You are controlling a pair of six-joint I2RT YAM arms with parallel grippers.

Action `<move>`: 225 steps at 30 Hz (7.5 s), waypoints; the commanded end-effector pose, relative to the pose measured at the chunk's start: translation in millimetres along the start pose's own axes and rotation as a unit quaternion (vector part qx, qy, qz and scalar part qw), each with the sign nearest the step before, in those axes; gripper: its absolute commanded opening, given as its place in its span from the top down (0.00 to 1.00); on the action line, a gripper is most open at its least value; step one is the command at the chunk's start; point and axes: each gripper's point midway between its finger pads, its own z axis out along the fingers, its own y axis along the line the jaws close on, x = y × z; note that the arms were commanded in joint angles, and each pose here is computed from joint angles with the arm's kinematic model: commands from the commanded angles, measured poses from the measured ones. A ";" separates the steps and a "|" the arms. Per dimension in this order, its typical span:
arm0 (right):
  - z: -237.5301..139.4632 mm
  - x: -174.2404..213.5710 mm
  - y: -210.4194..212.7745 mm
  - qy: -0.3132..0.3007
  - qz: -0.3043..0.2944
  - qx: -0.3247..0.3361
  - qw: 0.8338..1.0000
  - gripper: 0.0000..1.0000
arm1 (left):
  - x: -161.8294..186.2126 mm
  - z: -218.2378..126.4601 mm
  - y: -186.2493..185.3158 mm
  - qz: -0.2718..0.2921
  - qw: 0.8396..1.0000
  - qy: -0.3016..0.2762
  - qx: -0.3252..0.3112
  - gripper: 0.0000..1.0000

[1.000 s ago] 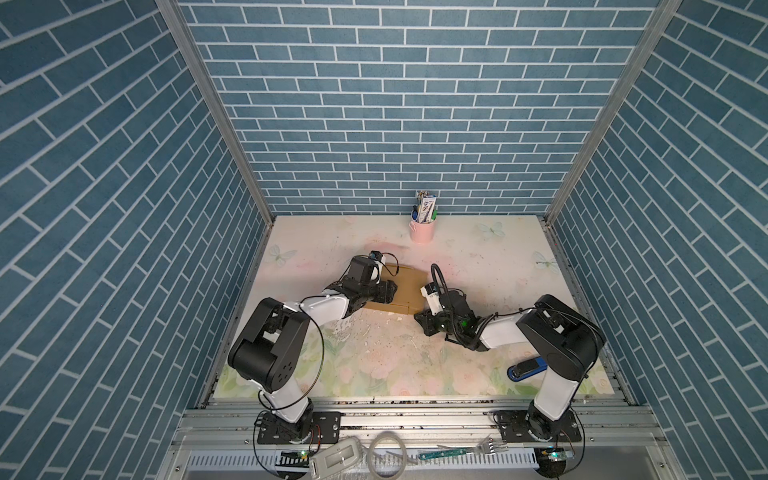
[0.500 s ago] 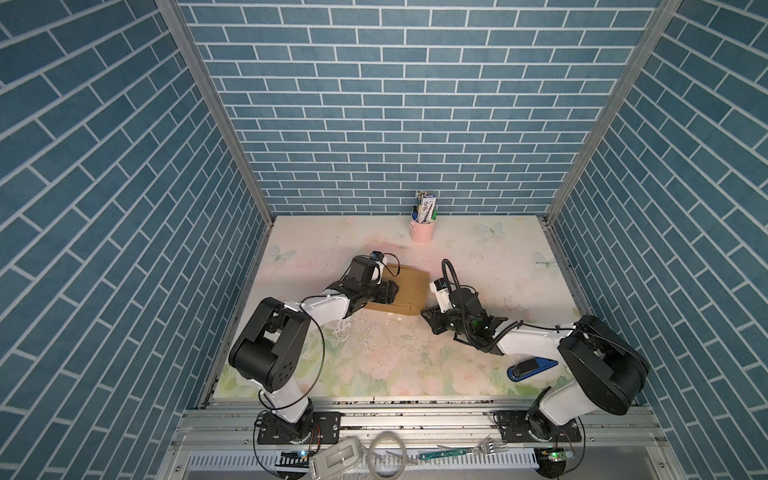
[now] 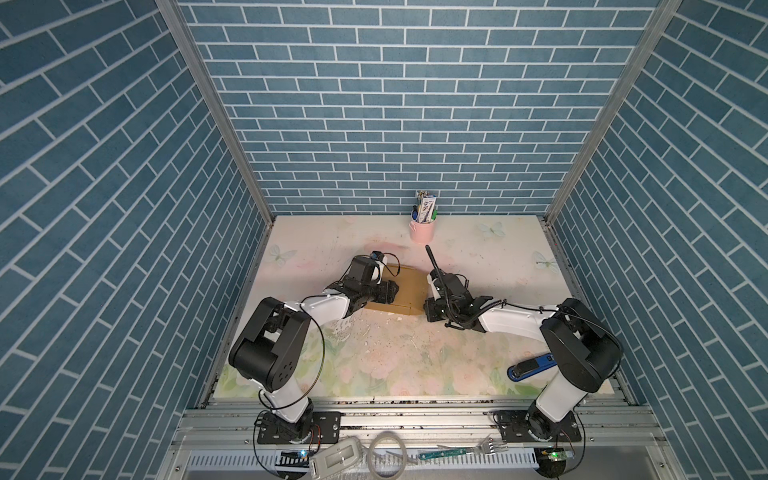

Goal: Fold the paper box

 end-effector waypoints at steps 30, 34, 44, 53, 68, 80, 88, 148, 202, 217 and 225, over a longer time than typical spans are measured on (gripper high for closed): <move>43.8 3.3 16.1 0.041 0.034 0.013 0.998 0.84 | 96.6 15.5 -2.6 -0.039 0.985 0.165 0.014 0.29; 23.0 -4.1 -10.2 0.015 0.064 0.021 0.998 0.83 | 98.5 13.8 -3.8 -0.034 0.985 0.168 0.018 0.29; -11.1 -26.8 -81.2 -0.018 0.110 0.069 0.991 0.81 | 106.0 15.7 -12.3 -0.013 0.983 0.181 0.028 0.29; 19.2 -59.3 -80.1 -0.012 0.105 0.057 0.993 0.80 | 110.7 22.0 -21.7 0.001 0.980 0.194 0.036 0.29; 51.2 -65.5 -57.0 -0.010 0.142 -0.002 0.990 0.79 | 104.4 29.2 -37.3 0.001 0.980 0.190 0.050 0.29; 12.3 -53.2 -105.2 -0.023 0.138 0.062 0.988 0.76 | 1.0 -35.9 -46.8 -0.020 0.998 0.052 0.040 0.23; 5.8 -33.6 -103.1 -0.001 0.121 0.061 0.991 0.75 | 25.0 -66.3 5.2 -0.082 0.993 0.053 -0.066 0.26; -151.1 -100.0 -127.8 -0.195 0.018 0.170 0.966 0.30 | -40.9 -178.5 50.1 -0.064 0.971 -0.096 -0.208 0.00; -137.3 -53.5 -301.2 -0.301 0.024 0.271 0.914 0.01 | -10.7 -126.0 207.0 0.047 0.914 -0.232 -0.330 0.00; -138.1 -53.4 -299.5 -0.305 0.023 0.268 0.914 0.01 | -10.6 -126.2 206.8 0.048 0.913 -0.235 -0.331 0.01; -137.7 -53.1 -299.6 -0.304 0.022 0.268 0.914 0.01 | -10.4 -126.2 206.7 0.048 0.913 -0.235 -0.330 0.01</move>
